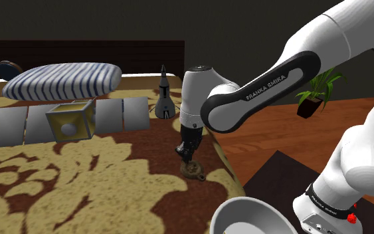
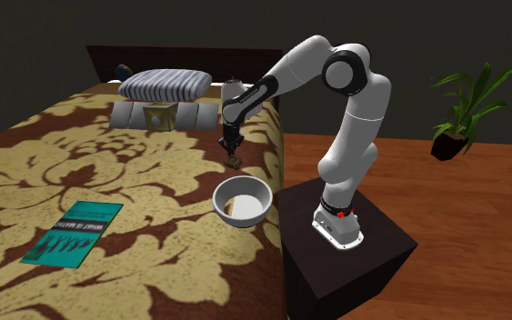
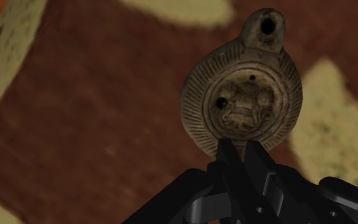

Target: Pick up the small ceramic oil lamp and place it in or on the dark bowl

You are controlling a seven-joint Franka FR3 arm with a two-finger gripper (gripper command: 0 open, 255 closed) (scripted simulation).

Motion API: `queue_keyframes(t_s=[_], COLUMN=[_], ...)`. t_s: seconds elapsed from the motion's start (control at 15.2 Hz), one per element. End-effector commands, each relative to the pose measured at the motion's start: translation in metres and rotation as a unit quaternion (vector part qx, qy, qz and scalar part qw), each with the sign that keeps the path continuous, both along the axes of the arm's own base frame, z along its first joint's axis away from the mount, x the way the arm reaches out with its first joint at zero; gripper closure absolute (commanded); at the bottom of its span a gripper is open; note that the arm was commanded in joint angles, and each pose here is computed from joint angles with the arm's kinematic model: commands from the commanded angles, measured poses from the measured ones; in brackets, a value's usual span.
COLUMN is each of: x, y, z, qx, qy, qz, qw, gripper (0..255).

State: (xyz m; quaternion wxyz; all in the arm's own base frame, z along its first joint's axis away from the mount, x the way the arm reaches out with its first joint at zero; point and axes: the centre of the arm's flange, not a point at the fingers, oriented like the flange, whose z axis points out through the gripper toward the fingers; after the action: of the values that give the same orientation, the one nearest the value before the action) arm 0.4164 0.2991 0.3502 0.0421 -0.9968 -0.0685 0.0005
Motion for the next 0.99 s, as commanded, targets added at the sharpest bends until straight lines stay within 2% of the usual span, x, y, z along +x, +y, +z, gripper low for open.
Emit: queue_keyframes(t_s=[0.0, 0.26, 0.92], x=[0.0, 0.0, 0.0], y=[0.0, 0.0, 0.0], z=[-0.001, -0.001, 0.052], qx=[0.0, 0.0, 0.0], qy=[0.001, 0.001, 0.001], qz=[0.0, 0.0, 0.0], qw=[1.0, 1.0, 1.0], gripper=[255, 255, 255])
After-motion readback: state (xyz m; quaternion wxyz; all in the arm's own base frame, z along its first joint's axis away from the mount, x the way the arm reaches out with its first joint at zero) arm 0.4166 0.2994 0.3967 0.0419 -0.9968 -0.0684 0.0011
